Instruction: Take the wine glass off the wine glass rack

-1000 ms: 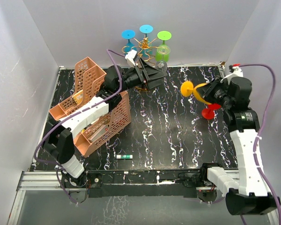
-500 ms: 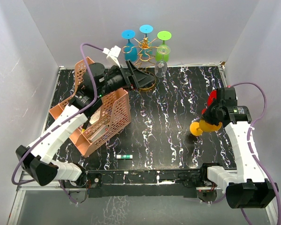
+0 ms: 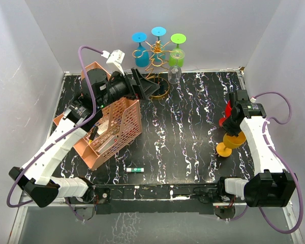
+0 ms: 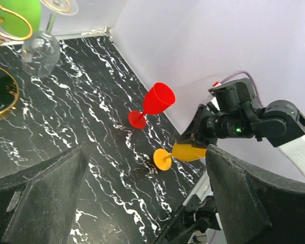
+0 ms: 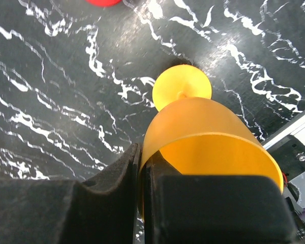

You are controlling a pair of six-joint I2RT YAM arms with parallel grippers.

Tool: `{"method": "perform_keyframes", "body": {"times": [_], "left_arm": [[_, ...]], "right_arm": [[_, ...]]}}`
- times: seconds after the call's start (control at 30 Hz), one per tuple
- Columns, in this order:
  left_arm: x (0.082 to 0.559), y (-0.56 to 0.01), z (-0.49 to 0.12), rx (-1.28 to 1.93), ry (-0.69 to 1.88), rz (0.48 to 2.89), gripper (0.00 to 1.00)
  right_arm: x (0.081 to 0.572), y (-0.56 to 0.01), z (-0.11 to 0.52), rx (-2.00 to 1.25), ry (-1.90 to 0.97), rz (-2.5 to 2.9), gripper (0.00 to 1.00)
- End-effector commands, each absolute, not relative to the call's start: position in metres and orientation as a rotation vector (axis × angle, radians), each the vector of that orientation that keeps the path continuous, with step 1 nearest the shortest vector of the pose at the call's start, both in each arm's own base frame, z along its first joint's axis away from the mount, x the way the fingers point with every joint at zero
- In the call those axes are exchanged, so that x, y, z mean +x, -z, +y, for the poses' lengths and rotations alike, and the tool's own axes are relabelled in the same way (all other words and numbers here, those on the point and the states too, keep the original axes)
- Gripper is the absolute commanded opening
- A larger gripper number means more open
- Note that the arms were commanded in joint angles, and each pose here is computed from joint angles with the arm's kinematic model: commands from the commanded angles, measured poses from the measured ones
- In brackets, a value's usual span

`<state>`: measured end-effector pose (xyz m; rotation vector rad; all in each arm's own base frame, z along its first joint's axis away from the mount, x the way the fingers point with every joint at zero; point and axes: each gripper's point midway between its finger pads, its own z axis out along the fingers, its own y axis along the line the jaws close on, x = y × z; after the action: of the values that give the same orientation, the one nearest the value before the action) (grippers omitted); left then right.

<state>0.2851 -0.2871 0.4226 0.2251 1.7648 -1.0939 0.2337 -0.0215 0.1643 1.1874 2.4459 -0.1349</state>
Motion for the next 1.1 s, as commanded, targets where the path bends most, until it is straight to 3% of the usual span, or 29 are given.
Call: {"method": "perform_keyframes", "body": {"times": [0.0, 0.33, 1.07], "left_arm": [[0.286, -0.443, -0.27, 0.263, 0.973, 1.708, 0.95], [0.287, -0.441, -0.257, 0.309, 0.784, 1.721, 0.96], [0.291, -0.442, -0.254, 0.342, 0.693, 1.706, 0.97]], "right_arm": [[0.248, -0.19, -0.051, 1.28, 0.24, 2.259, 0.08], [0.274, -0.2, -0.08, 1.329, 0.251, 2.167, 0.08], [0.303, -0.17, -0.095, 1.378, 0.201, 2.211, 0.08]]}}
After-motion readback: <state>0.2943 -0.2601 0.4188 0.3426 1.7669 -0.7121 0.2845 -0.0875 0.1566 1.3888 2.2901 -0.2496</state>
